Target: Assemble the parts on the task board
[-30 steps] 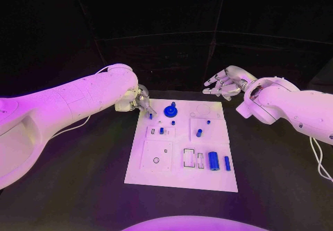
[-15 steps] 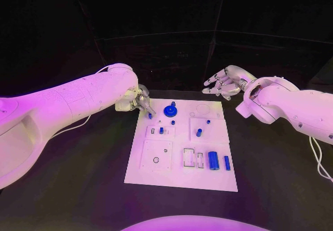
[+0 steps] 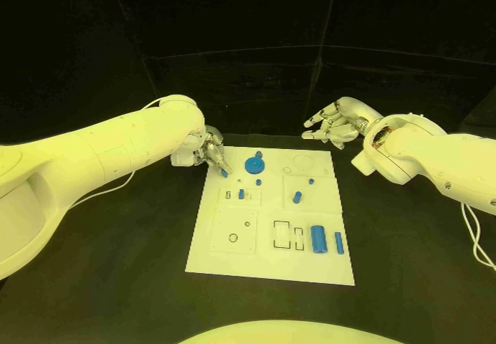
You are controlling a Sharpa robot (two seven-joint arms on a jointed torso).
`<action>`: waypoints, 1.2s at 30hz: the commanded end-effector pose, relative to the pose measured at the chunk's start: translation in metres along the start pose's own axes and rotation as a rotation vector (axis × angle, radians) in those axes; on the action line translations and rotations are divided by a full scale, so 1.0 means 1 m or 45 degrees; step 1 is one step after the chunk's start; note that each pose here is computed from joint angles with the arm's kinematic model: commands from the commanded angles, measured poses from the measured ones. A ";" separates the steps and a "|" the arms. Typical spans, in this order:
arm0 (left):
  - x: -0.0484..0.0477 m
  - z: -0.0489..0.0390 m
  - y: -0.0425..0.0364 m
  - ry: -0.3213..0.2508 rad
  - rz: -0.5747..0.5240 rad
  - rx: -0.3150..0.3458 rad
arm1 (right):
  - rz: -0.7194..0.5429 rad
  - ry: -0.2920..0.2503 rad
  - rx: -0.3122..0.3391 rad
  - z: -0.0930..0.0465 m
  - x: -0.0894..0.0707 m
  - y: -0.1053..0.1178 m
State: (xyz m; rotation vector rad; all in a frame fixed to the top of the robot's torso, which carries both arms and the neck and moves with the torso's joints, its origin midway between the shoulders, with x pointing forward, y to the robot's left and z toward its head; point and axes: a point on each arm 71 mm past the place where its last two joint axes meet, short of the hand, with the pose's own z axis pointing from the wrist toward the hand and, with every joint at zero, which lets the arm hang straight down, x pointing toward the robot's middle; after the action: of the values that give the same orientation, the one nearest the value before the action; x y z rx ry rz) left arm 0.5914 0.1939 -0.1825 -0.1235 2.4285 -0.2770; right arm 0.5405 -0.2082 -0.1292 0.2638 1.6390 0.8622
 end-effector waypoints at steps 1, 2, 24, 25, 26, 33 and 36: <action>-0.0002 -0.0027 -0.0032 -0.021 -0.039 0.065 | -0.004 0.002 -0.015 0.001 -0.001 0.002; -0.0001 -0.0030 -0.0032 -0.023 -0.042 0.068 | -0.004 0.002 -0.015 0.001 -0.001 0.002; 0.0188 -0.0354 0.0027 -0.178 -0.112 0.208 | -0.007 -0.008 -0.007 -0.001 -0.004 -0.003; 0.0205 -0.0362 0.0036 -0.183 -0.115 0.210 | -0.007 -0.009 -0.007 -0.001 -0.004 -0.003; 0.0229 -0.0370 0.0048 -0.187 -0.119 0.213 | -0.007 -0.009 -0.007 -0.001 -0.004 -0.003; 0.0393 -0.0379 0.0077 -0.218 -0.091 0.234 | -0.008 -0.013 -0.009 -0.001 -0.005 -0.004; 0.0472 -0.0363 0.0072 -0.220 -0.068 0.241 | -0.009 -0.012 -0.010 0.000 -0.005 -0.004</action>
State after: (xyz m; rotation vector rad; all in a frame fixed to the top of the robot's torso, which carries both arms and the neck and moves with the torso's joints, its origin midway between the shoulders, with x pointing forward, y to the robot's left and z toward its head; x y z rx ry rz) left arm 0.5308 0.2016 -0.1900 -0.1502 2.2807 -0.4836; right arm 0.5428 -0.2155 -0.1297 0.2701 1.6330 0.8498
